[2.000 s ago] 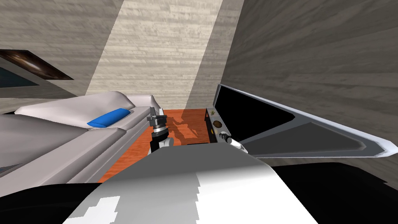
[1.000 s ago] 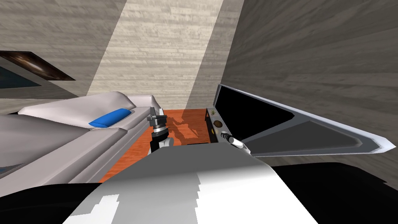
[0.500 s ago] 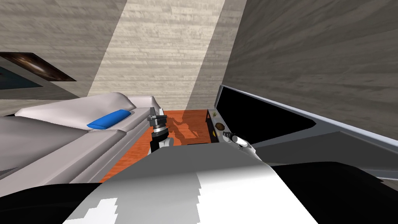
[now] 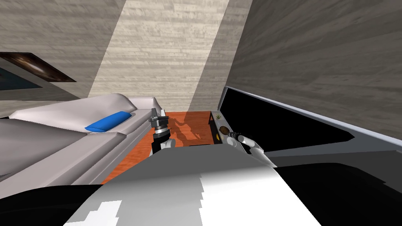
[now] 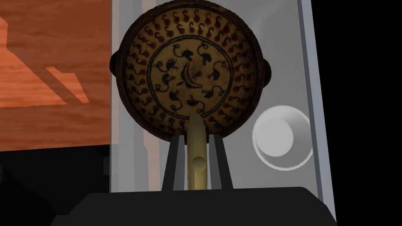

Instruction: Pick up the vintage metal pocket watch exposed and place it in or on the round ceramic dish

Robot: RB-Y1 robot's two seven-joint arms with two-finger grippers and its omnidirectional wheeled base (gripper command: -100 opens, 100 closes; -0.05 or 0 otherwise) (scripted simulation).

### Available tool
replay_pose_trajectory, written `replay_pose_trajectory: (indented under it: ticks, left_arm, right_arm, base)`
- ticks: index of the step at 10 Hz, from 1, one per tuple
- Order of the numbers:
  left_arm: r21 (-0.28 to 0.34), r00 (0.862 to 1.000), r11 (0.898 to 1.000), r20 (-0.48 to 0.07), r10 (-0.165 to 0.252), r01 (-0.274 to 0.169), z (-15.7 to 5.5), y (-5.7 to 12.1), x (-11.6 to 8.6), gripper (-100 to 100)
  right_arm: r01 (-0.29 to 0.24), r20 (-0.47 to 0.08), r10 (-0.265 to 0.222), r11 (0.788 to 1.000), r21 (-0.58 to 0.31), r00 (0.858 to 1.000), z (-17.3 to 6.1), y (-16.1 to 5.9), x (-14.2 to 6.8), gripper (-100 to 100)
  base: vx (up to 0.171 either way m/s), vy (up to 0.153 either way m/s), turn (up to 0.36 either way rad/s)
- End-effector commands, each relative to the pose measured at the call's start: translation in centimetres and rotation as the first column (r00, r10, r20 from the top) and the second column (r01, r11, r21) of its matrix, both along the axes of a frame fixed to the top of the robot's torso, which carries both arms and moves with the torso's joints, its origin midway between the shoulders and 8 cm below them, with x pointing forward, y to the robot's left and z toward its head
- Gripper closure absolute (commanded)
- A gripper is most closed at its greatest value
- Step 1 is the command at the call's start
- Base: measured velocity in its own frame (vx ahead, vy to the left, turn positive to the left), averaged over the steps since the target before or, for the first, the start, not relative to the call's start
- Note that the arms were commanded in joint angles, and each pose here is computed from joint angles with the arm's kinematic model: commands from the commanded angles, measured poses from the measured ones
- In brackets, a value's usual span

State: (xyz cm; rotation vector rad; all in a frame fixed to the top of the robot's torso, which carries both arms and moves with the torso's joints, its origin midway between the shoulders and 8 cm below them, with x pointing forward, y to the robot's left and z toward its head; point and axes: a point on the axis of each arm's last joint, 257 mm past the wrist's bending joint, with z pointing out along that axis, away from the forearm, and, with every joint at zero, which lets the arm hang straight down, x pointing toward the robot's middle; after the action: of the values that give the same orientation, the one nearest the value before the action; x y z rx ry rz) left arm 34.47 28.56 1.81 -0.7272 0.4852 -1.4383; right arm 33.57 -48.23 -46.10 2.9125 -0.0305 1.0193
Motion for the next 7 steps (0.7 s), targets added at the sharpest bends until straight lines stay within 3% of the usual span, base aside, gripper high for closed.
replay_pose_trajectory:
  ticks: [1, 5, 6, 7]
  left_arm:
    - [0.000, 1.000, 1.000, 0.000, 0.000, 0.000, 0.0, 0.0, 0.0, 0]
    - [0.000, 1.000, 1.000, 0.000, 0.000, 0.000, 0.0, 0.0, 0.0, 0]
    - [0.000, 1.000, 1.000, 0.000, 0.000, 0.000, 0.0, 0.0, 0.0, 0]
    - [0.000, 1.000, 1.000, 0.000, 0.000, 0.000, 0.0, 0.0, 0.0, 0]
  right_arm:
    - [0.002, -0.004, -0.002, 1.000, 0.002, 1.000, 1.0, -0.5, 0.1, 100]
    - [0.005, -0.016, -0.005, 1.000, 0.001, 1.000, 3.5, -2.2, 0.3, 100]
    - [0.005, -0.013, -0.005, 1.000, 0.001, 1.000, 3.1, -1.9, 0.3, 100]
    - [0.006, -0.012, -0.006, 1.000, 0.001, 1.000, 3.2, -2.0, 0.4, -100]
  base:
    - [0.125, 0.014, 0.015]
    - [0.120, 0.014, 0.018]
    - [0.058, 0.012, 0.008]
    - [0.012, 0.002, 0.003]
